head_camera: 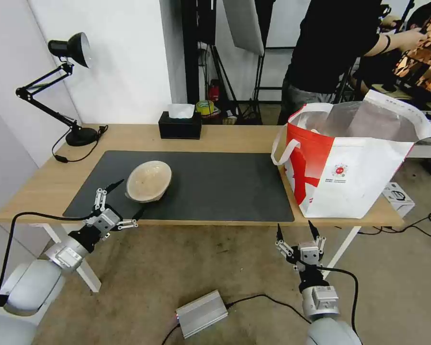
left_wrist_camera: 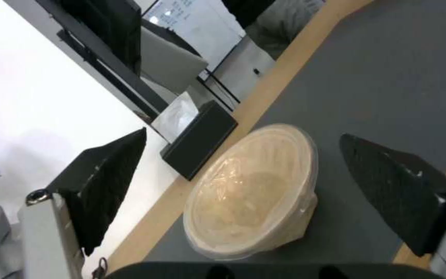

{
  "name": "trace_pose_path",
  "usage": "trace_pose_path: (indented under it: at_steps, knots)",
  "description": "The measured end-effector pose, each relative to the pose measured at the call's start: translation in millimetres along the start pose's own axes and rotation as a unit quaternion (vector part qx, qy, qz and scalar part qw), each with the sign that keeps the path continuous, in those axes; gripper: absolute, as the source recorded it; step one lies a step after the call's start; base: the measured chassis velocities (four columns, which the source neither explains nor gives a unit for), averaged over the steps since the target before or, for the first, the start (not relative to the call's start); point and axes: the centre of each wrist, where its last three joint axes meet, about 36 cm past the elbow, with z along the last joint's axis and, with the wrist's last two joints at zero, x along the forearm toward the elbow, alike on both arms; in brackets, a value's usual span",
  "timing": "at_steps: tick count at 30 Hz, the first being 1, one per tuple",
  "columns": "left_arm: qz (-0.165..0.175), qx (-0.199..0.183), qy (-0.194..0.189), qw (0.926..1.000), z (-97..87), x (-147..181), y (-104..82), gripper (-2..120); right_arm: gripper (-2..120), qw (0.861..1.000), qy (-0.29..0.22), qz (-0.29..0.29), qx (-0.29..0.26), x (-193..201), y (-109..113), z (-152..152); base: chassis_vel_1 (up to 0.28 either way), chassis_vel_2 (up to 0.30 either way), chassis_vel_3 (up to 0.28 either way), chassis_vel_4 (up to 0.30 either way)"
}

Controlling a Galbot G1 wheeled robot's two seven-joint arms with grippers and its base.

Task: Pick up the trash from the table and place it into the takeout bag.

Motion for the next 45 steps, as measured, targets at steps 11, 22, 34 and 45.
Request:
trace_pose_path:
  at_steps: [11,22,34,45]
  knots:
    - [0.017,0.003,0.005,0.9998,10.8,-7,-2.8,100,88,1.0,0.001,0.001,-0.001,-2,2,2,0.0,0.0,0.0,0.0]
    - [0.022,0.004,0.014,0.9997,23.5,-13,-2.2,100,88,1.0,0.002,0.002,0.0,-4,2,4,0.0,0.0,0.0,0.0]
    - [0.024,-0.003,0.026,0.9994,40.8,-20,7.5,100,88,1.0,0.006,0.002,0.0,-5,4,7,0.0,0.0,0.0,0.0]
    - [0.024,-0.011,0.03,0.9992,48.8,-28,19.0,100,88,1.0,0.007,0.002,0.0,-5,4,7,0.0,0.0,0.0,0.0]
